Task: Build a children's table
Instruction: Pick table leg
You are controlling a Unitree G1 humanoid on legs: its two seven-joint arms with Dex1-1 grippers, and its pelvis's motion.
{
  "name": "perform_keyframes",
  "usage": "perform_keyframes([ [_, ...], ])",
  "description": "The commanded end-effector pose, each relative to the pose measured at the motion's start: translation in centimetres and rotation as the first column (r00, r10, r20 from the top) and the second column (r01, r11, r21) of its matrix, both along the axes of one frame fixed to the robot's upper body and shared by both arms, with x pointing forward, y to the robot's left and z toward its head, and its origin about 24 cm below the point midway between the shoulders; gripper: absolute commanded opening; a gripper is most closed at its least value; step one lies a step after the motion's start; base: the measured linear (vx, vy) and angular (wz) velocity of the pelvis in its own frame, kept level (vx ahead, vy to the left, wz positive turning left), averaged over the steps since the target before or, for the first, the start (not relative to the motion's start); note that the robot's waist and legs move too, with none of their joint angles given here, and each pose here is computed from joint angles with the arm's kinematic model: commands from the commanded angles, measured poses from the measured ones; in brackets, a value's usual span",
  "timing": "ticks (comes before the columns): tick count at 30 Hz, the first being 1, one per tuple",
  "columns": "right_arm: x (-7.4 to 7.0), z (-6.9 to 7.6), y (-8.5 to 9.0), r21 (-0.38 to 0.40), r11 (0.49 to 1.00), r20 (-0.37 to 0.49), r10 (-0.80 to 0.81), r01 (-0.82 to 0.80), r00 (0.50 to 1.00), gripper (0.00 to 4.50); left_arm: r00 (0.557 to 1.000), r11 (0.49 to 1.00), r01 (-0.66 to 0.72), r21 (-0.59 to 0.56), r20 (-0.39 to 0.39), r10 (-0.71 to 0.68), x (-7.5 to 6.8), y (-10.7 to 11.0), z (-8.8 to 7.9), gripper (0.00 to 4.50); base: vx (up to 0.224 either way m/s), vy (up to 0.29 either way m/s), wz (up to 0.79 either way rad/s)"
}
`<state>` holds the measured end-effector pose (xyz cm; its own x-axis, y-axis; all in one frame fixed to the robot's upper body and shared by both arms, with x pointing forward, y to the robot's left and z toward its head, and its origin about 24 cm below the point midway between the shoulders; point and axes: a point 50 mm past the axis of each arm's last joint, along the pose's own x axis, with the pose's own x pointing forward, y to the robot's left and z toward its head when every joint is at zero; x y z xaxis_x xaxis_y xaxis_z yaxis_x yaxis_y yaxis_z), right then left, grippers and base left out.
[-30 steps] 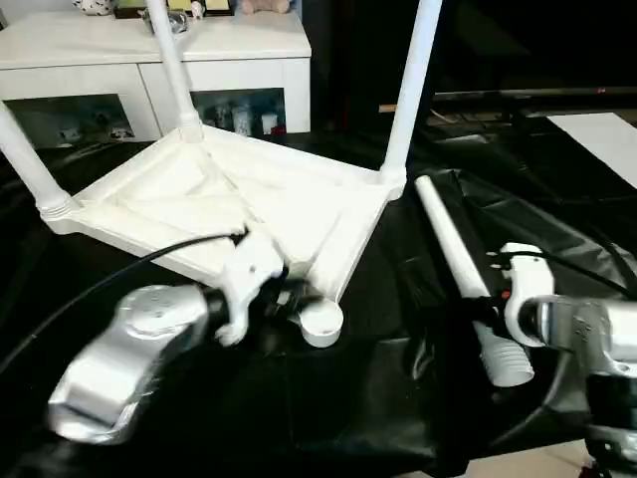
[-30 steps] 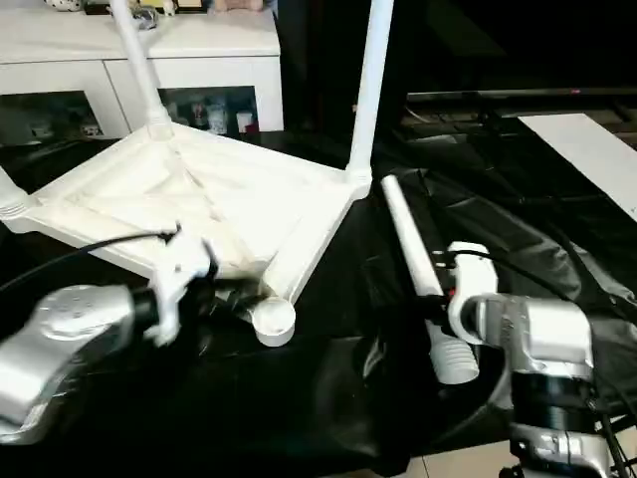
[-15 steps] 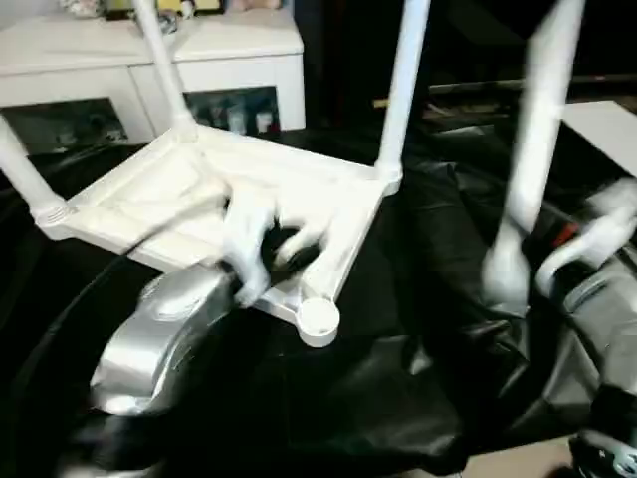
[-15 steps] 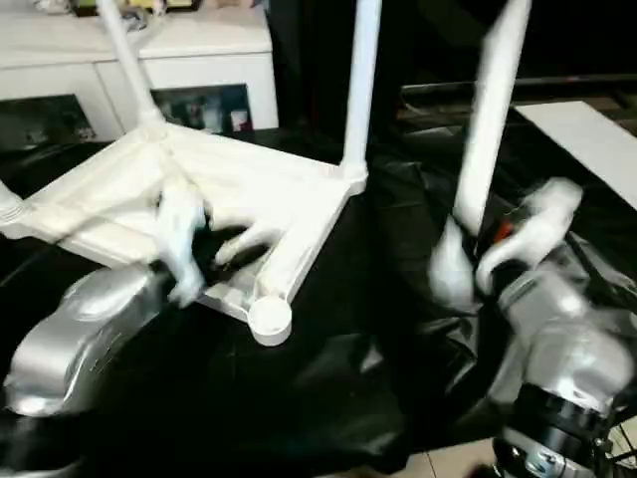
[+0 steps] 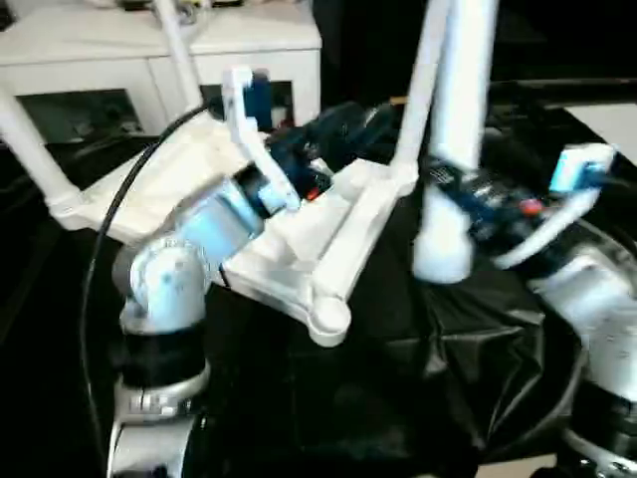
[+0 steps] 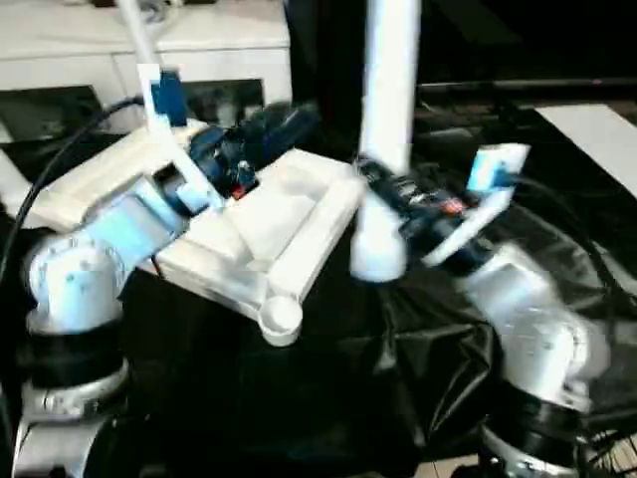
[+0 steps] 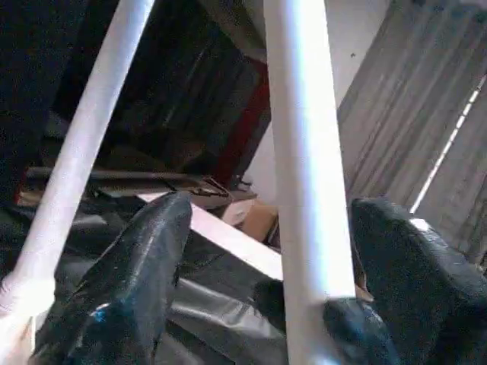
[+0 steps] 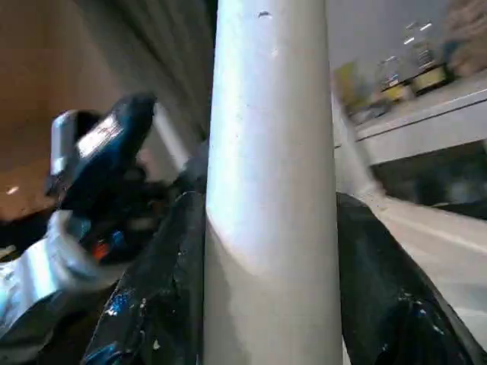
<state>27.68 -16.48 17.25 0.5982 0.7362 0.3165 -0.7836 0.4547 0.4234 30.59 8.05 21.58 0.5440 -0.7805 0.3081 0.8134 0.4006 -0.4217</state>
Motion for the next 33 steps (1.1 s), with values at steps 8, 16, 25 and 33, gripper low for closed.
perform_keyframes([
  [8, -0.1, -0.8, 1.6, -0.142, 0.988, 0.004, 0.063, -0.062, 0.998, 1.81, 0.998, 0.999, 0.028, 0.02, -0.058, -0.026, 0.5, -0.6, -0.1, 4.5, 0.0, 0.0, 0.0],
  [16, 0.7, -1.7, 4.5, -0.319, 0.948, 0.064, 0.028, -0.006, 0.998, 1.81, 0.993, 0.998, -0.036, 0.042, -0.109, 0.04, 1.1, -0.3, -0.8, 4.5, 0.0, 0.0, 0.0],
  [25, 2.4, -2.3, 6.8, -0.489, 0.838, 0.225, -0.146, 0.242, 0.963, 1.81, 0.875, 0.905, -0.396, 0.157, -0.236, 0.424, 3.8, 1.4, -2.5, 3.82, 0.0, 0.0, 0.0],
  [33, 2.3, -3.0, 8.1, -0.511, 0.813, 0.247, -0.172, 0.279, 0.954, 1.81, 0.864, 0.908, -0.399, 0.128, -0.279, 0.419, 3.7, 0.9, -2.7, 3.23, 0.0, 0.0, 0.0],
])
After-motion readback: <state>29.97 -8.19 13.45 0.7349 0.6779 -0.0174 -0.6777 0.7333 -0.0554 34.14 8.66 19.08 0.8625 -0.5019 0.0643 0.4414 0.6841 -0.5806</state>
